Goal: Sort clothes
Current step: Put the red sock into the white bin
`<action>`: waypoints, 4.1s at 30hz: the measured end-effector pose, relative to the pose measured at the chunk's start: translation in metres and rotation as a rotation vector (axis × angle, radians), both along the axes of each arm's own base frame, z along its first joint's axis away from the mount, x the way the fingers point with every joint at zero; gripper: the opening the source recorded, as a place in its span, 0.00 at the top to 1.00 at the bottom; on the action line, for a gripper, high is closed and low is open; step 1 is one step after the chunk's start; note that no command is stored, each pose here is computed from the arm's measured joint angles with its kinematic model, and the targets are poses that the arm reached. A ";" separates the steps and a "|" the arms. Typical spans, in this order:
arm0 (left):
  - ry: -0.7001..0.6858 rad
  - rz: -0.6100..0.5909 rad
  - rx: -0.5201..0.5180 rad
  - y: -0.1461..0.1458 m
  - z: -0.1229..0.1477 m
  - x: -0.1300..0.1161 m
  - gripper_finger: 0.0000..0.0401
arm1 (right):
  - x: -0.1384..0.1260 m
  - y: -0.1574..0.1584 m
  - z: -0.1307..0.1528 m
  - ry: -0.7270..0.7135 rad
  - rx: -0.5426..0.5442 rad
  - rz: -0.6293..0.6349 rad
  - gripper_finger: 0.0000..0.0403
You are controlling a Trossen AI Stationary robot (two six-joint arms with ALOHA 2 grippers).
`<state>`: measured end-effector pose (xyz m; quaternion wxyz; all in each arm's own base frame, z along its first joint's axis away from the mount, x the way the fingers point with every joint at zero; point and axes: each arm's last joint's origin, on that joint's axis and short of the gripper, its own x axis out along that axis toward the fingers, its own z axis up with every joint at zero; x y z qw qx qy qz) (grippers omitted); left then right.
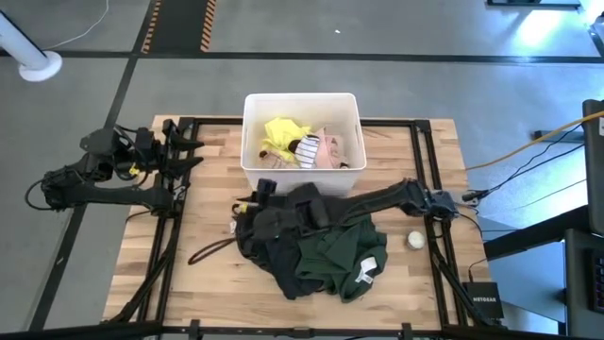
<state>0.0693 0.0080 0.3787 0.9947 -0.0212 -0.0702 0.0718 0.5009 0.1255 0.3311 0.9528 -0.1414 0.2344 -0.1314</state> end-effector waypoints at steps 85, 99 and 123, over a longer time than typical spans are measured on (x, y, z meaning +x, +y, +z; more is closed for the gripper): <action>0.023 -0.002 -0.020 0.000 -0.002 0.001 0.55 | -0.009 -0.011 0.003 -0.061 -0.035 -0.346 0.96; 0.025 -0.002 -0.021 0.000 -0.003 0.000 0.55 | -0.066 -0.082 0.097 -0.216 -0.020 -0.575 0.95; 0.033 -0.002 -0.022 0.000 -0.003 0.001 0.55 | -0.092 -0.163 0.036 0.153 0.349 -0.836 0.95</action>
